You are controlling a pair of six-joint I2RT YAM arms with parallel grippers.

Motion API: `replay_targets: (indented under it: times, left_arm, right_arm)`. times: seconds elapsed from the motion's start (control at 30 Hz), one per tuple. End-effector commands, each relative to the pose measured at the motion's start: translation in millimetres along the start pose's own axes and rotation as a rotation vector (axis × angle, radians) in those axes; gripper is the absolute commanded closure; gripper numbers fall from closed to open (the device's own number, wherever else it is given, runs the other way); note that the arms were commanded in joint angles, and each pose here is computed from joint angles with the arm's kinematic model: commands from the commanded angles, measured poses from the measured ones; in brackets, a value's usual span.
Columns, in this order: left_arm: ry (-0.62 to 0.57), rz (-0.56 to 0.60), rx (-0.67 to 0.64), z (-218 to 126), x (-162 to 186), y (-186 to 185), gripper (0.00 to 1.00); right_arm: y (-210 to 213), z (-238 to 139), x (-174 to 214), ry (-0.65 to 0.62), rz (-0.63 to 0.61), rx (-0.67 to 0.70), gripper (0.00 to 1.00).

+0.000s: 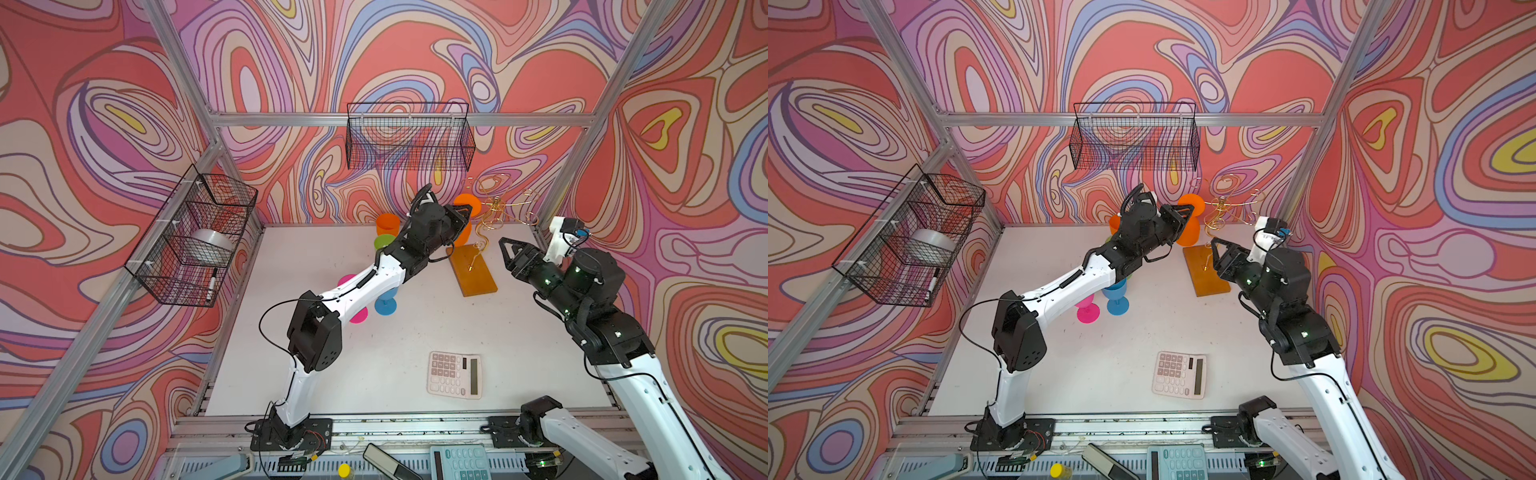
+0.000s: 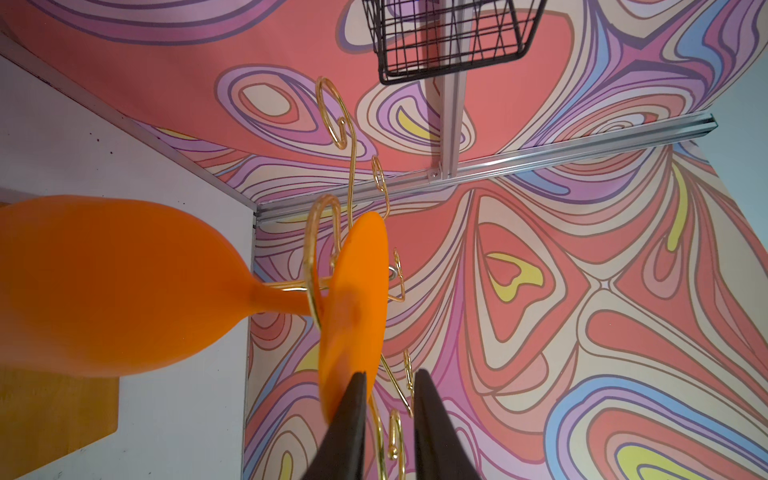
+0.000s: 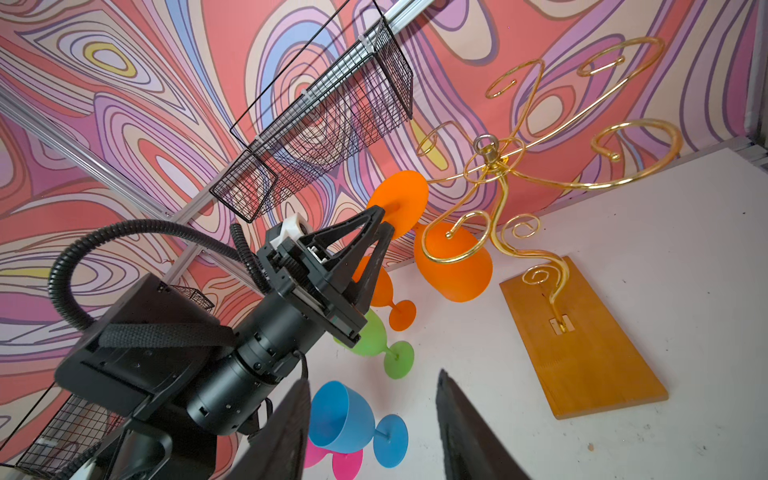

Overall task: Take the wine glass off the wine glass rack
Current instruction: 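Align the open left gripper around the orange glass foot on the hook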

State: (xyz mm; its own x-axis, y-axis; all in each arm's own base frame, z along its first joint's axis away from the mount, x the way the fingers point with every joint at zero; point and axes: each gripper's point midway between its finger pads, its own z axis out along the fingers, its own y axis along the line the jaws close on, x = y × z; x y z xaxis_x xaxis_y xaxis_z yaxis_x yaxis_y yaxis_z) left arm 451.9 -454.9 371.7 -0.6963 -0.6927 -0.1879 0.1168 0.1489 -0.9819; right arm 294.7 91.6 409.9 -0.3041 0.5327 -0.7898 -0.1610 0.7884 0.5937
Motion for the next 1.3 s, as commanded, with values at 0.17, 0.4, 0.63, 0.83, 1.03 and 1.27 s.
replay_targets:
  times: [0.17, 0.4, 0.63, 0.83, 1.03, 1.27]
  left_arm:
    - [0.013, -0.005, -0.009, -6.3, 5.5, -5.0, 0.68]
    - [0.02, -0.003, -0.013, -7.5, 7.4, -4.6, 0.54]
    - [0.025, -0.009, -0.008, -10.2, 7.9, -5.4, 0.5]
    - [0.031, -0.023, -0.004, -9.7, 8.5, -5.2, 0.5]
    - [0.031, -0.023, 0.01, -12.1, 7.5, -10.9, 0.49]
    - [0.03, -0.02, 0.031, -14.5, 6.8, -19.2, 0.48]
  right_arm:
    - [-3.8, -2.0, 2.0, -0.009, -0.011, 0.004, 0.48]
    - [-5.2, -1.5, 4.2, -0.008, -0.009, 0.004, 0.48]
    - [-5.7, -0.5, 5.0, -0.006, -0.007, 0.004, 0.49]
    - [-5.3, -1.6, 4.5, -0.009, -0.006, 0.002, 0.48]
    - [-5.7, -3.3, 3.5, -0.014, -0.005, 0.004, 0.48]
    - [-4.2, -4.8, 2.4, -0.019, -0.005, -0.002, 0.49]
